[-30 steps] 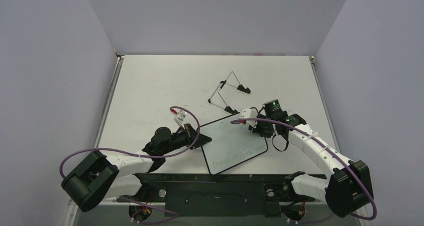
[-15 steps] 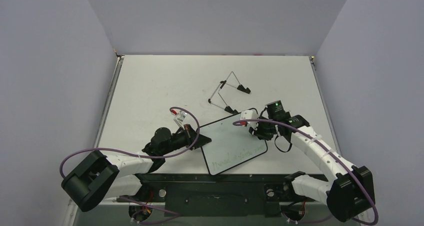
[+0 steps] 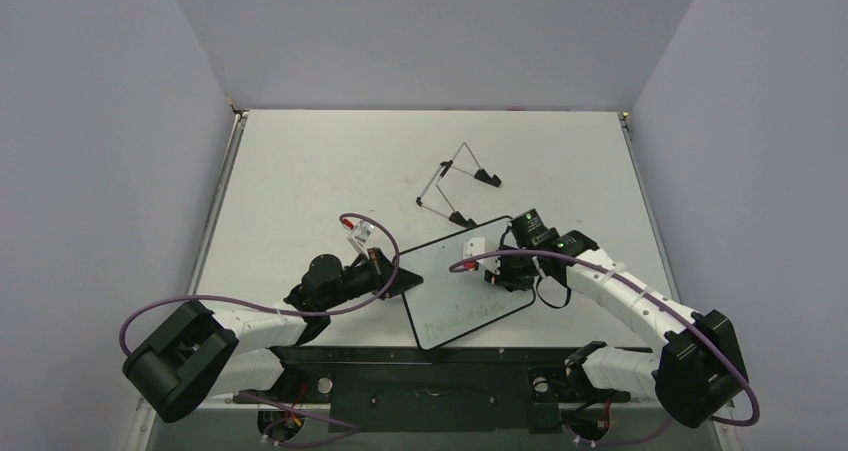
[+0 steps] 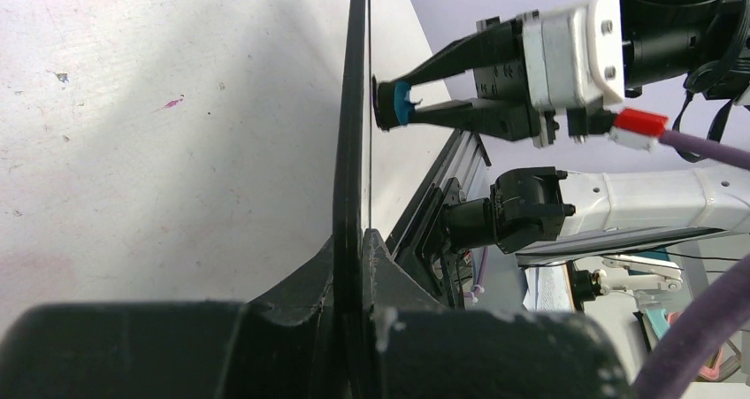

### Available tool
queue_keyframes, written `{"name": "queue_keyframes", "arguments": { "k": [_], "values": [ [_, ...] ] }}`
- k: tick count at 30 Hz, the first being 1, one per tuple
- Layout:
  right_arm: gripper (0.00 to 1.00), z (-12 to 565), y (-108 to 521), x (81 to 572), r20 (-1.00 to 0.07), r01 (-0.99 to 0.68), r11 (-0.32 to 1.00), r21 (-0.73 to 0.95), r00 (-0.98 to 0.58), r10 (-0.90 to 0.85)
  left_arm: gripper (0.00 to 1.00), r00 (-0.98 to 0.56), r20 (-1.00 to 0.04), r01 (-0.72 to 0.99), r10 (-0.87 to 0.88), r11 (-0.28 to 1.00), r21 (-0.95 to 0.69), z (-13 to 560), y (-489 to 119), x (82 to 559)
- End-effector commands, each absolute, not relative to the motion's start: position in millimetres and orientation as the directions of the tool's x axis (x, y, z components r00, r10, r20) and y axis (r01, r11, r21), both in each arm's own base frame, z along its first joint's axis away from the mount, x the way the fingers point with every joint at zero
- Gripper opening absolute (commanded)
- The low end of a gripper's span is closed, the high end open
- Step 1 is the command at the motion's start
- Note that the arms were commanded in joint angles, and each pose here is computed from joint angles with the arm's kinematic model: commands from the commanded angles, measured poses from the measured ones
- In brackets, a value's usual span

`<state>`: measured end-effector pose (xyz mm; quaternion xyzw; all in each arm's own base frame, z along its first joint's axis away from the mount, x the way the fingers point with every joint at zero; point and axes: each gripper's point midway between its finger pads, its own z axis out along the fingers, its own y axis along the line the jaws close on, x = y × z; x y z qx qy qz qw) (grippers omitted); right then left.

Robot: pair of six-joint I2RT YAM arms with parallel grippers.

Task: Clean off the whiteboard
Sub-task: Erase the whiteboard at the center of the board.

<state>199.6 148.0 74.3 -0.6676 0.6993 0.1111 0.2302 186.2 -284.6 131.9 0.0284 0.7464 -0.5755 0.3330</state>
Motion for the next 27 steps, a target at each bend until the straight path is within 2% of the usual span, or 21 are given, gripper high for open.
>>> {"name": "queue_keyframes", "arguments": {
  "k": [1, 4, 7, 9, 12, 14, 16, 19, 20, 23, 25, 27],
  "values": [
    [0.00, 85, 128, 247, -0.456, -0.904, 0.300, -0.304, -0.138, -0.879, 0.00, -0.709, -0.576, 0.541, -0.406, 0.210, -0.814, 184, -291, 190],
    [0.00, 82, 111, 260, -0.433, -0.864, 0.384, -0.325, -0.224, -0.873, 0.00, -0.711, -0.577, 0.542, -0.403, 0.208, -0.814, 185, -291, 190],
    [0.00, 75, 109, 254, -0.400, -0.881, 0.345, -0.325, -0.202, -0.894, 0.00, -0.710, -0.577, 0.542, -0.404, 0.210, -0.814, 184, -291, 190],
    [0.00, 72, 119, 240, -0.398, -0.921, 0.261, -0.291, -0.132, -0.908, 0.00, -0.710, -0.578, 0.544, -0.403, 0.209, -0.813, 184, -291, 189],
    [0.00, 70, 140, 208, -0.410, -0.973, 0.056, -0.225, 0.042, -0.911, 0.00, -0.708, -0.579, 0.544, -0.406, 0.210, -0.812, 184, -290, 189],
    [0.00, 69, 145, 192, -0.426, -0.983, -0.014, -0.185, 0.093, -0.900, 0.00, -0.705, -0.580, 0.545, -0.408, 0.212, -0.811, 185, -289, 189],
    [0.00, 70, 146, 188, -0.431, -0.984, -0.029, -0.174, 0.102, -0.897, 0.00, -0.705, -0.581, 0.544, -0.407, 0.216, -0.811, 184, -288, 189],
    [0.00, 72, 143, 203, -0.414, -0.973, 0.035, -0.226, 0.064, -0.908, 0.00, -0.703, -0.585, 0.547, -0.405, 0.217, -0.808, 185, -289, 189],
    [0.00, 75, 137, 221, -0.400, -0.950, 0.121, -0.288, 0.004, -0.916, 0.00, -0.704, -0.586, 0.548, -0.403, 0.217, -0.808, 185, -289, 189],
    [0.00, 81, 121, 250, -0.394, -0.883, 0.275, -0.379, -0.115, -0.912, 0.00, -0.705, -0.588, 0.549, -0.396, 0.219, -0.807, 185, -290, 189],
    [0.00, 80, 118, 252, -0.397, -0.878, 0.291, -0.379, -0.130, -0.909, 0.00, -0.706, -0.588, 0.549, -0.395, 0.219, -0.807, 185, -290, 189],
    [0.00, 77, 123, 241, -0.397, -0.910, 0.233, -0.343, -0.085, -0.914, 0.00, -0.704, -0.588, 0.549, -0.398, 0.220, -0.806, 186, -290, 189]
  ]
}}
